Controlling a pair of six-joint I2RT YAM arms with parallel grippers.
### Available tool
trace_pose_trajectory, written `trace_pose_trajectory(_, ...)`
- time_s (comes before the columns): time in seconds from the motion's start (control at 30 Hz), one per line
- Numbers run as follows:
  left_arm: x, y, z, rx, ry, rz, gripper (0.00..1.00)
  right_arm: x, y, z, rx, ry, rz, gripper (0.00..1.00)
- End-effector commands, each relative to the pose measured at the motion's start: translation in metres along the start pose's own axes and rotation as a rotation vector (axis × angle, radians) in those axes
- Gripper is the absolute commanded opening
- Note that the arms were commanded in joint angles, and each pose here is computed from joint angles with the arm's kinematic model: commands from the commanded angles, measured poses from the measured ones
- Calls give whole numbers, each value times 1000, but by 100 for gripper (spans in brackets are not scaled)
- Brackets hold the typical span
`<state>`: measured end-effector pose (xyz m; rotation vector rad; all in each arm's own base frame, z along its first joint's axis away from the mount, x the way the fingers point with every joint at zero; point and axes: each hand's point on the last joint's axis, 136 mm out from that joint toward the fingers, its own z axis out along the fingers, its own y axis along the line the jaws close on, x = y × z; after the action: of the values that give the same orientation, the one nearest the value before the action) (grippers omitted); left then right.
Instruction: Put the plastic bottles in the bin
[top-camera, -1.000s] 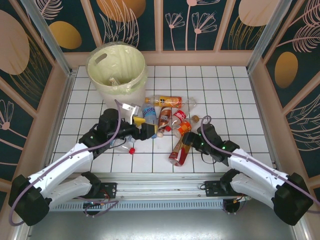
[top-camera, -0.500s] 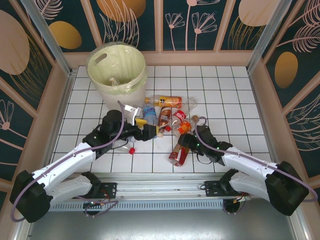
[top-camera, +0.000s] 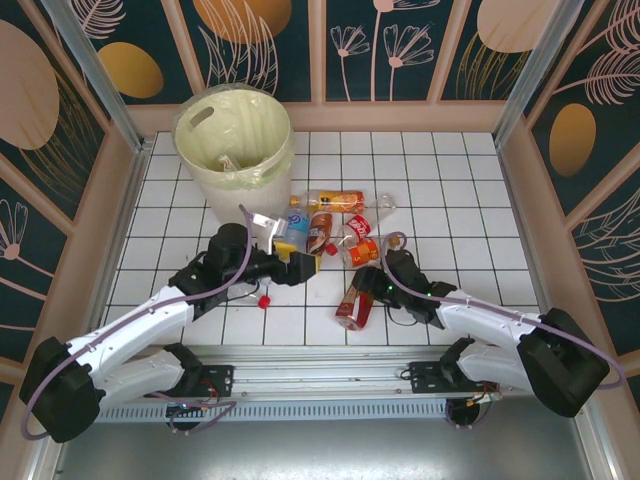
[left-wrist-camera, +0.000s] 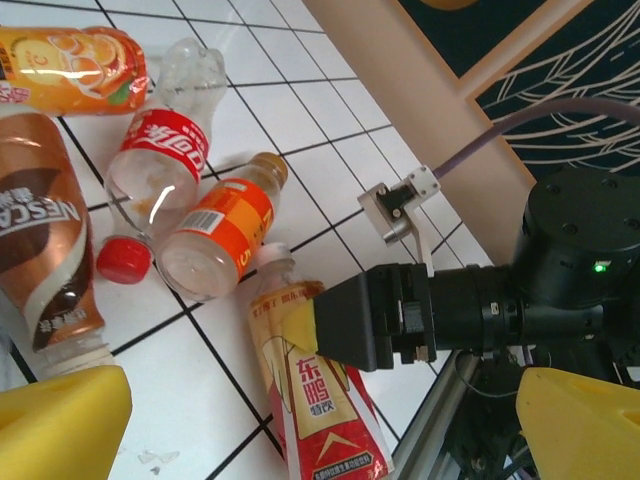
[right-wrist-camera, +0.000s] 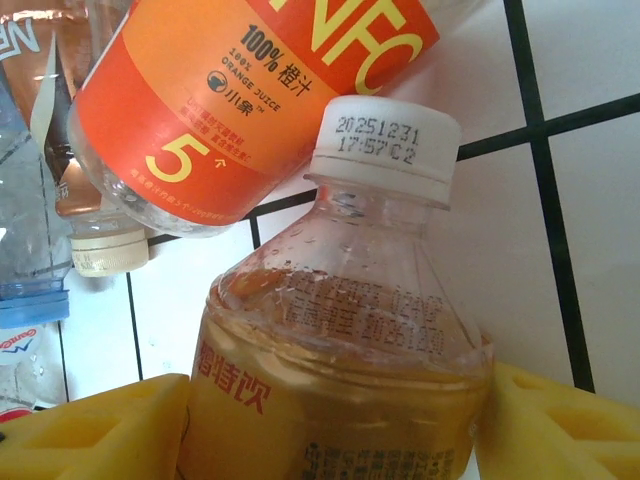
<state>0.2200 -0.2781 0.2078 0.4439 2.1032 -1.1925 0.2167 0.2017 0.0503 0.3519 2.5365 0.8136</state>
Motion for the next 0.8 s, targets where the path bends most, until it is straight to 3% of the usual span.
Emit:
trace_pose_trajectory(0.0,3,-3,4,17,-12,-12,98,0,-1,-4,-1,-14,-9,68)
trace_pose_trajectory(0.2,12,-11,14,45,21,-21,99,-13,3,-23,-2,-80,-49,68)
trace_pose_trajectory(0.53,53,-23,50,54,192,-87,99,-41,29,-69,-72,-221,-141,67)
trace_pose_trajectory(0.77,67,-51,83,74,247,-87,99,-53,47,-85,-112,-259,-172,67)
